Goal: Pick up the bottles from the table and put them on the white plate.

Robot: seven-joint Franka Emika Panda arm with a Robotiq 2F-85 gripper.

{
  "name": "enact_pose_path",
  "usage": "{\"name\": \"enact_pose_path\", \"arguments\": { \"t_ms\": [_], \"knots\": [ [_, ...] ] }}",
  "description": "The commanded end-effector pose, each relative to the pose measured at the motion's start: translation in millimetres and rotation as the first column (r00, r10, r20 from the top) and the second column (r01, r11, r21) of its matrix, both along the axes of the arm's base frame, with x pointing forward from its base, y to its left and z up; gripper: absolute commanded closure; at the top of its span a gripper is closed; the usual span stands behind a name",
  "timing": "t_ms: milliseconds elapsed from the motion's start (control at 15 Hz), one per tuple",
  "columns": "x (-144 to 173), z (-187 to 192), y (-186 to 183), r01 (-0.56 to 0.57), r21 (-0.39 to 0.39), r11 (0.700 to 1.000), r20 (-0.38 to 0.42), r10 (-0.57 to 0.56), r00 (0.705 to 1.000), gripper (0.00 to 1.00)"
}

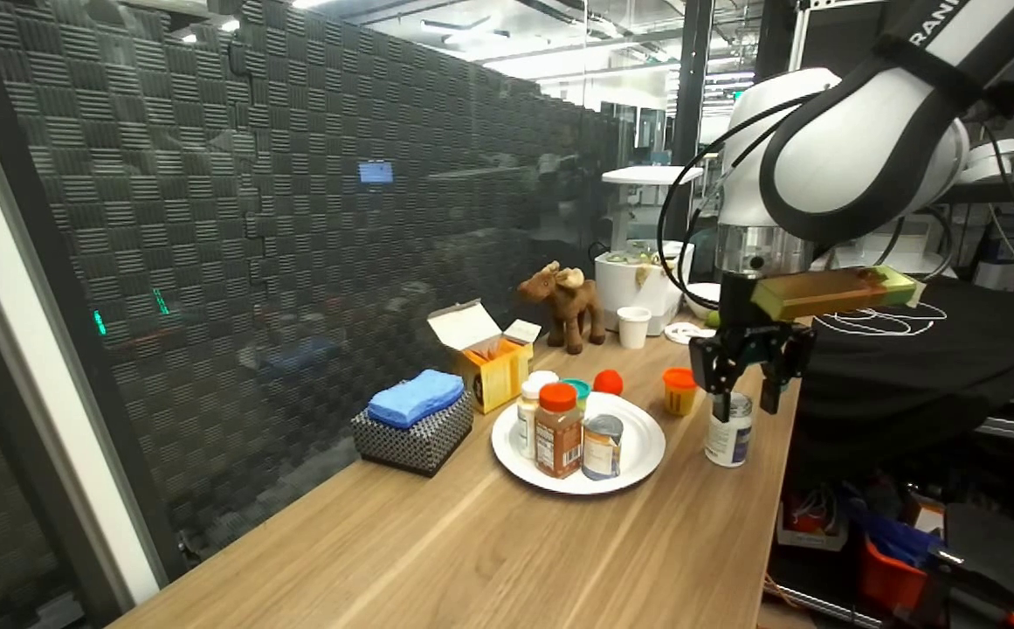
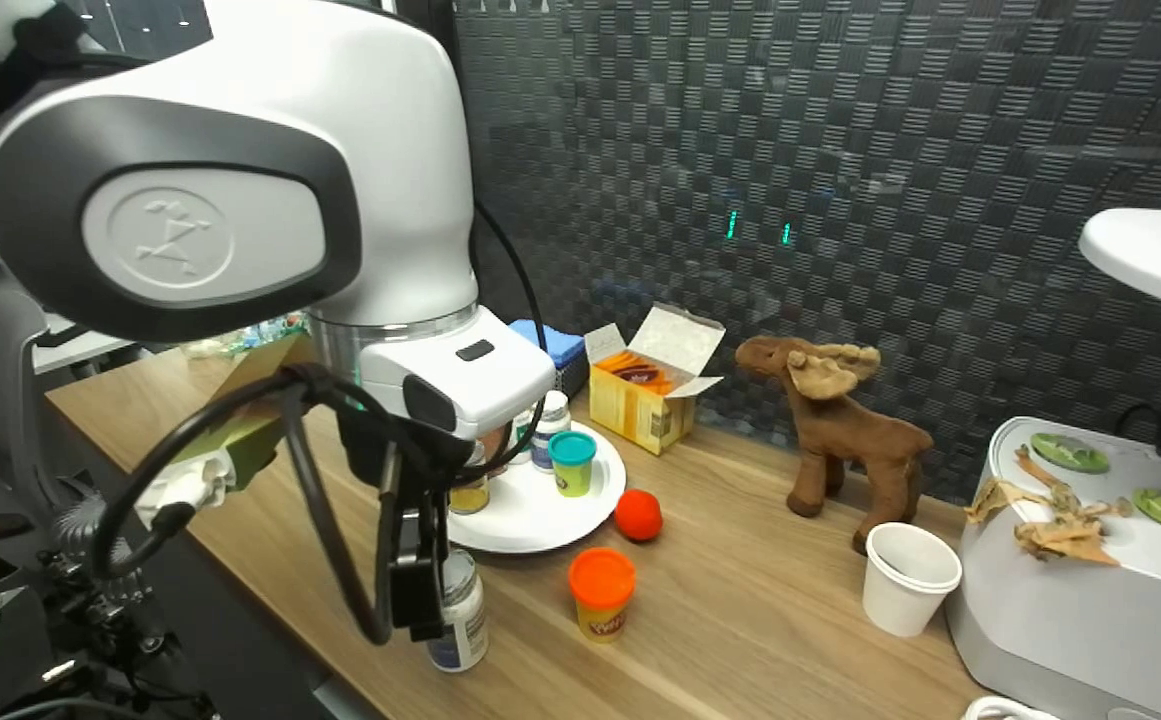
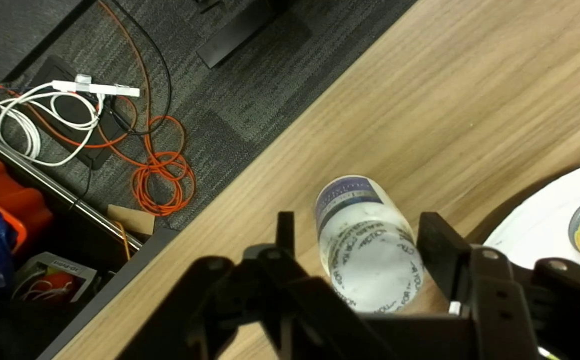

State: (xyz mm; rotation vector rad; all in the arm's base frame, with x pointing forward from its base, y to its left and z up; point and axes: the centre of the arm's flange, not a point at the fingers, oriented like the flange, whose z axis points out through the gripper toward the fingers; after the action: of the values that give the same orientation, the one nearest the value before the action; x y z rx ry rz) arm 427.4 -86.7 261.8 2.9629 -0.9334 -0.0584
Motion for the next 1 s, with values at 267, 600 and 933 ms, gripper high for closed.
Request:
{"name": "enact_pose_path", "arguments": {
  "t_ms": [267,600,933],
  "knots": [
    [16,22,-3,-0.025,-0.012,1.0,0.046,0.026,0.999,0.81],
    [47,62,22,-0.117,-0.054,0.992,0.09,0.121,0.989,0.81],
    [89,80,45,-0.198,-0.082,0.977,0.119,0.207,0.971,0.81]
  ]
}}
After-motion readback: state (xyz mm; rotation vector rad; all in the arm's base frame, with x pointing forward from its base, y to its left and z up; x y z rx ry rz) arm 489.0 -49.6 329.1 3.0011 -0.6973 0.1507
